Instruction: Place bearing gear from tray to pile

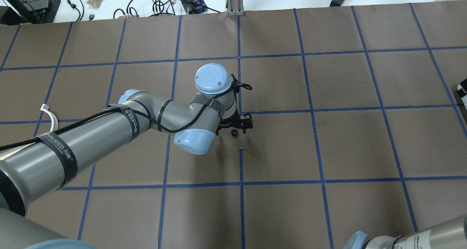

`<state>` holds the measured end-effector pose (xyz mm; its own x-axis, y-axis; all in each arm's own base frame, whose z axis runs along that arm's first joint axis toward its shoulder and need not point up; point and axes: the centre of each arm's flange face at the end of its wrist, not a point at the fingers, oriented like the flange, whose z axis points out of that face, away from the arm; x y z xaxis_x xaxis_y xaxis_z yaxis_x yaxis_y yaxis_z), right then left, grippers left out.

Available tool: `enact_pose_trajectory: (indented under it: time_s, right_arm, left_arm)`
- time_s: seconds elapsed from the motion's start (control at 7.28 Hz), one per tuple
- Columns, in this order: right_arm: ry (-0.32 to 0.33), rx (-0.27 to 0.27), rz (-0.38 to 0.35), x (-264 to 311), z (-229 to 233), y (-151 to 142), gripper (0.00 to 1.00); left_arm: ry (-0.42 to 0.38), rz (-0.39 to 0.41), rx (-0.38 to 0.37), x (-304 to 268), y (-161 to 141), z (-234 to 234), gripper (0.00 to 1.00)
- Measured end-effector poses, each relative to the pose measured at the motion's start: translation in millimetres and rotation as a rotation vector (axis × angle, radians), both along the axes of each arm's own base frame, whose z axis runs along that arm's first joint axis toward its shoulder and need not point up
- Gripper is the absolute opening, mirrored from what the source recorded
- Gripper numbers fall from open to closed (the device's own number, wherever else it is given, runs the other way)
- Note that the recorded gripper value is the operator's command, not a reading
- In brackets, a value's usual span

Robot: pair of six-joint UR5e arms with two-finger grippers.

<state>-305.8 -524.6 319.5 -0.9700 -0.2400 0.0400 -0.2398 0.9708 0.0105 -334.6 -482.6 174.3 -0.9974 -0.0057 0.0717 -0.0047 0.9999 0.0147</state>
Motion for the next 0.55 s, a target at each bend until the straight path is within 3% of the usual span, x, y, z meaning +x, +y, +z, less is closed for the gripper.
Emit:
enact_pose_trajectory:
  time_s: [0.14,0.27,0.55]
  right_arm:
    - [0.018,-0.012,0.059,-32.4,-3.7,-1.1,0.96]
    - [0.025,-0.016,0.099,-67.2,-16.0,-2.8,0.95]
    - [0.037,-0.028,0.147,-121.6,-52.1,-15.7,0.89]
  left_arm:
    - [0.0,-0.002,0.001,-1.2,-1.1,-3.7,0.22]
    - [-0.002,-0.005,0.001,-1.9,-1.2,-5.7,0.0]
    - [-0.006,-0.006,0.0,-2.1,-1.5,-6.8,0.0]
